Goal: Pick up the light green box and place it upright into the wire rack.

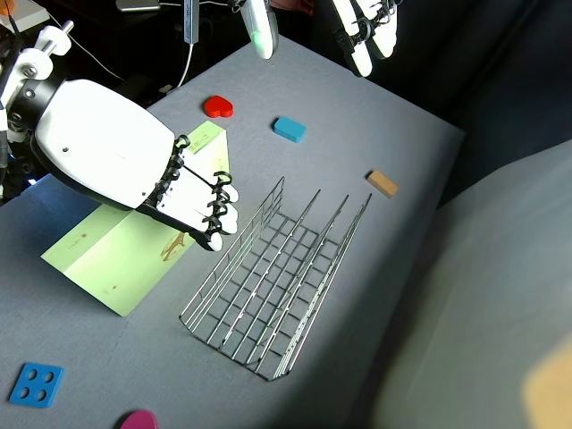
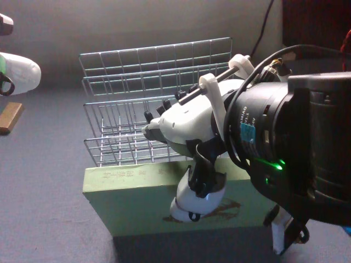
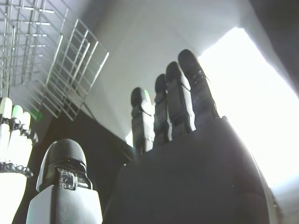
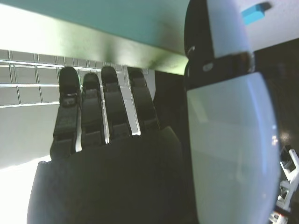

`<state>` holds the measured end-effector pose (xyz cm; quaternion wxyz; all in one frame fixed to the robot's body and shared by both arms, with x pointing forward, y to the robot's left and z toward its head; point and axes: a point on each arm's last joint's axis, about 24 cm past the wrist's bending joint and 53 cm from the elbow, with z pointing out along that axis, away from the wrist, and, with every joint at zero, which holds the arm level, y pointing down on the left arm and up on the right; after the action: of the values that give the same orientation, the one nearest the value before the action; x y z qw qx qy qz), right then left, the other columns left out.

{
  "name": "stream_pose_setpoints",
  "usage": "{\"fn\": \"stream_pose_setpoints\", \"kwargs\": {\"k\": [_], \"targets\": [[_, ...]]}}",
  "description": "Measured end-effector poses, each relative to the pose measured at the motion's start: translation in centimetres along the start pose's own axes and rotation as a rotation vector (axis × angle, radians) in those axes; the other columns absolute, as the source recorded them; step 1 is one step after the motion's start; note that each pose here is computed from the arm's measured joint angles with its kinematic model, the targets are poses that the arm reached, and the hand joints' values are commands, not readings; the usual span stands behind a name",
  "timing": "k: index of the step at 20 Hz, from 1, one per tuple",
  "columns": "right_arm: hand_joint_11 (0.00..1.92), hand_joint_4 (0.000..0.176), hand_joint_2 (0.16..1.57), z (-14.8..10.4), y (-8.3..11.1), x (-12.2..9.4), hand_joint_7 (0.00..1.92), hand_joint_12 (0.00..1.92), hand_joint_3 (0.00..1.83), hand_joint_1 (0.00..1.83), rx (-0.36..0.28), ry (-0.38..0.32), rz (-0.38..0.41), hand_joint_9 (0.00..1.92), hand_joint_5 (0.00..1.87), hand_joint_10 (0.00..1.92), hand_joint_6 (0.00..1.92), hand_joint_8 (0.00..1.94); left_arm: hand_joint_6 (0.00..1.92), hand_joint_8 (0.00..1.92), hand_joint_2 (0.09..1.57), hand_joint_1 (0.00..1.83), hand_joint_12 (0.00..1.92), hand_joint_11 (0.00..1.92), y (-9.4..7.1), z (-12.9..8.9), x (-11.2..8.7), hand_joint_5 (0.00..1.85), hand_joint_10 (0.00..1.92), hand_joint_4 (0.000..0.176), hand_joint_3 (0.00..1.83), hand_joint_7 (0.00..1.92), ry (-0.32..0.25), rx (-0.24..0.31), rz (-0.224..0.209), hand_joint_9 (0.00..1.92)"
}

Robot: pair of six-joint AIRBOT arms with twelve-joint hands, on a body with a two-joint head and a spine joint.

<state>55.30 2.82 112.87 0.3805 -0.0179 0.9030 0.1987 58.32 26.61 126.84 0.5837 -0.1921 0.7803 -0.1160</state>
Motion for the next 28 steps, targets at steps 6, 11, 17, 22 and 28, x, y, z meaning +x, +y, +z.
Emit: {"fn": "stream_pose_setpoints", "kwargs": {"k": [6,11,17,22,28], "targets": [[0.00,0.000,1.03,0.0,0.0,0.0,0.31,0.99,0.01,0.87,-0.001,0.000,0.000,0.29,0.27,0.02,0.01,0.01,0.00,0.00,1.19,0.14,0.57,0.00,0.0,0.0,0.2,0.25,0.00,0.105,0.00,0.12,0.007,0.001,0.002,0.15],[0.34,0.000,1.10,0.0,0.0,0.0,0.71,1.20,0.00,1.02,-0.001,-0.001,-0.002,0.72,0.64,0.07,0.03,0.02,0.00,0.01,1.19,0.15,0.60,0.00,0.0,0.0,0.2,0.25,0.00,0.105,0.00,0.16,0.008,-0.002,0.001,0.16],[0.70,0.000,1.14,0.0,0.2,-0.1,1.01,1.45,0.00,1.21,-0.010,-0.004,-0.009,0.86,0.85,0.94,1.10,1.07,0.00,0.01,1.19,0.16,0.59,0.00,0.3,-0.1,0.1,0.23,0.00,0.105,0.00,0.18,0.005,-0.013,-0.004,0.16],[0.72,0.000,1.13,-0.2,-0.4,-0.4,1.00,1.53,0.00,1.22,-0.003,-0.010,-0.002,0.85,0.90,1.09,1.03,1.09,0.00,0.00,1.19,0.16,0.64,0.00,0.4,-0.2,0.1,0.25,0.00,0.105,0.00,0.17,0.007,-0.015,-0.005,0.16],[0.69,0.000,1.14,-3.5,-0.1,-3.3,0.99,1.53,0.00,1.22,-0.042,-0.086,-0.008,0.84,0.89,1.13,1.04,1.09,0.00,0.00,1.19,0.16,0.58,0.00,0.4,-0.2,0.1,0.25,0.00,0.105,0.00,0.17,0.007,-0.016,-0.005,0.17]]}}
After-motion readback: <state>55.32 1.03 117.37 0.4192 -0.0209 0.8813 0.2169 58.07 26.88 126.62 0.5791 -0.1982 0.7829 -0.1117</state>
